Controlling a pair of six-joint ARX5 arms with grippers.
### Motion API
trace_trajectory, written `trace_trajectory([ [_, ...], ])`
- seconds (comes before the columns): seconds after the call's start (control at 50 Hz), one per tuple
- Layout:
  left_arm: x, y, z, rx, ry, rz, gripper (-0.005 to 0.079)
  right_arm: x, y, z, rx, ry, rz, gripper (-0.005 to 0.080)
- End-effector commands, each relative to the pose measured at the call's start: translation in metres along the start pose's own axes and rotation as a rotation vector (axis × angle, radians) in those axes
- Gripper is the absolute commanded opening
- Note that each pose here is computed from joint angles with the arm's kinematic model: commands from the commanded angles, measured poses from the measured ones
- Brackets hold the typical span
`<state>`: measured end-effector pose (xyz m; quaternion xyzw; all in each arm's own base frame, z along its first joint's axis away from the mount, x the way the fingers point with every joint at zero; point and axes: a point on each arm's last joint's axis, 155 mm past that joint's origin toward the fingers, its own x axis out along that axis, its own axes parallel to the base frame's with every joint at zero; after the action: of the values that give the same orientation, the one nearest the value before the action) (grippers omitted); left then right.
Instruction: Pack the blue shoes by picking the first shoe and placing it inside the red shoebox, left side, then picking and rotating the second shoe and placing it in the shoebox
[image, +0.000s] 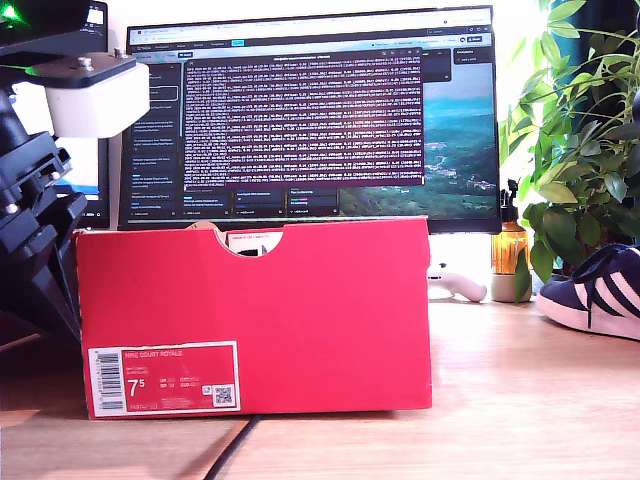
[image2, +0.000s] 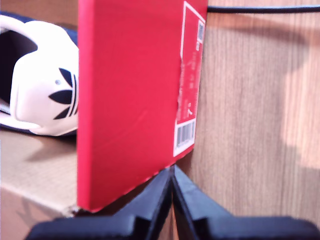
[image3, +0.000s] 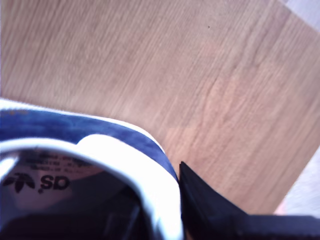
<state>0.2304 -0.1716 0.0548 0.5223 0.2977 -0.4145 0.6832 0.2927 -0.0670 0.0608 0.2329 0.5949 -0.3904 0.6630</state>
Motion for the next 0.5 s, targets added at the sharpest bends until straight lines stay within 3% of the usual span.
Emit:
trace_trajectory([
  [0.0,0.0,0.002,0.006,-0.003,-0.016,-0.003,-0.0019,-0.036,0.02,0.027,-0.026,-0.104,0.109,-0.0013],
  [0.18,0.0,0.002,0.006,-0.003,-0.016,-0.003,-0.0019,-0.077,0.034,0.044,-0.218,-0.189,0.196,-0.0013],
  [0.32,0.0,0.002,0.006,-0.003,-0.016,-0.003,-0.0019,-0.109,0.06,0.041,-0.393,-0.191,0.349,-0.0013],
  [0.48,0.0,0.002,0.006,-0.003,-0.017,-0.003,-0.0019,-0.144,0.073,0.033,-0.481,-0.175,0.468,-0.0013],
])
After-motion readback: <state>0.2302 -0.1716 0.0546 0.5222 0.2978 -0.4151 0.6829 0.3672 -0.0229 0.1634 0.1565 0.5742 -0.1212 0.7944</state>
